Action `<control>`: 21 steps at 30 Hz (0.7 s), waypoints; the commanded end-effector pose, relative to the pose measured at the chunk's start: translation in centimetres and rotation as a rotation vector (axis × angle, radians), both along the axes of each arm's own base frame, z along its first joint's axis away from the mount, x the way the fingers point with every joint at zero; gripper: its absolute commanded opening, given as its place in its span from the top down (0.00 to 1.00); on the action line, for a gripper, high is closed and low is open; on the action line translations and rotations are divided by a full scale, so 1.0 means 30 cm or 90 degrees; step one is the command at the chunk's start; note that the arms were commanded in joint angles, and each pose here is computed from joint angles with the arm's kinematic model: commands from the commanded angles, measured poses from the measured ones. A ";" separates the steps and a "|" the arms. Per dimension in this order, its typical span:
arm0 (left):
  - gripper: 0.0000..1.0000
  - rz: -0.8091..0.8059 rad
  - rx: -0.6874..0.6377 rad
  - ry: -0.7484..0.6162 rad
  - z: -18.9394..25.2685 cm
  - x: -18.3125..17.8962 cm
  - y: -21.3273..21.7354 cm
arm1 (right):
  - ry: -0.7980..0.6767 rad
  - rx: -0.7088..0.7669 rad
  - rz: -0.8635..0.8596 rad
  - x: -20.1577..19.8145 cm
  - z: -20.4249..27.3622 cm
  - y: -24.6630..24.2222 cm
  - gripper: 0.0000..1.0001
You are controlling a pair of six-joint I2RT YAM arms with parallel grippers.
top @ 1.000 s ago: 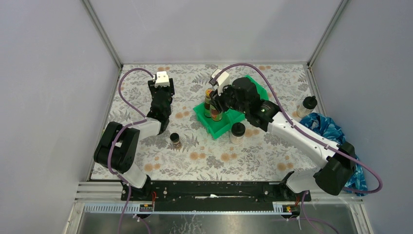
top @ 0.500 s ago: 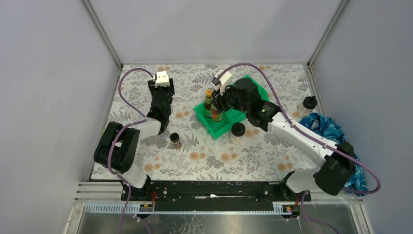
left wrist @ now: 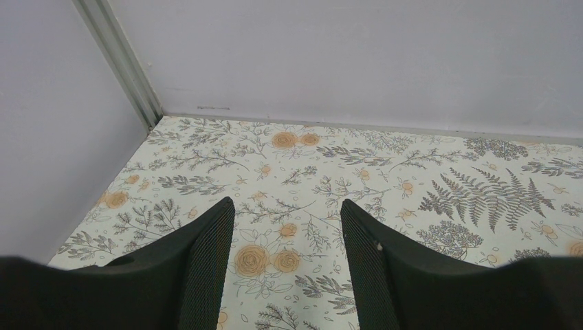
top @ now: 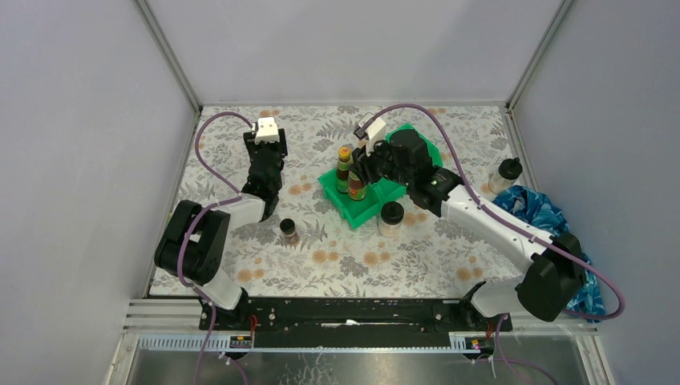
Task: Organize the condiment bottles
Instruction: Place the bottle in the storage box.
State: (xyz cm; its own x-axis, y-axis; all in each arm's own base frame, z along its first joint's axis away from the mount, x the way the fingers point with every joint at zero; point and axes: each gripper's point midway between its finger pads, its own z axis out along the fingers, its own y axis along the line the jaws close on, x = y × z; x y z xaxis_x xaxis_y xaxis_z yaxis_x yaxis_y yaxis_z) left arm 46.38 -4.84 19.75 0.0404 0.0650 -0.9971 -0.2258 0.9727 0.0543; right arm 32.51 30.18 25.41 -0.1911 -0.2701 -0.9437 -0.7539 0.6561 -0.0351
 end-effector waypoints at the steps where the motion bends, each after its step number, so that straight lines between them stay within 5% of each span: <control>1: 0.36 0.016 -0.013 -0.043 0.042 0.001 0.010 | -0.091 0.095 0.013 0.037 0.181 0.035 1.00; 21: 0.36 0.015 -0.013 -0.041 0.032 0.004 0.008 | -0.063 0.102 0.010 0.072 0.094 0.029 1.00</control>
State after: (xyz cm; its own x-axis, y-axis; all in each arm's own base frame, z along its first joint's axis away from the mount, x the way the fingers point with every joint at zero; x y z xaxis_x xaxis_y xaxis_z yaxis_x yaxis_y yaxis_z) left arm 46.41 -4.85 19.62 0.0382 0.0653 -0.9971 -0.2260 0.9726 0.0550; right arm 33.24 29.99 22.82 -0.2386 -0.2528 -0.9376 -0.7539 0.6568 0.0148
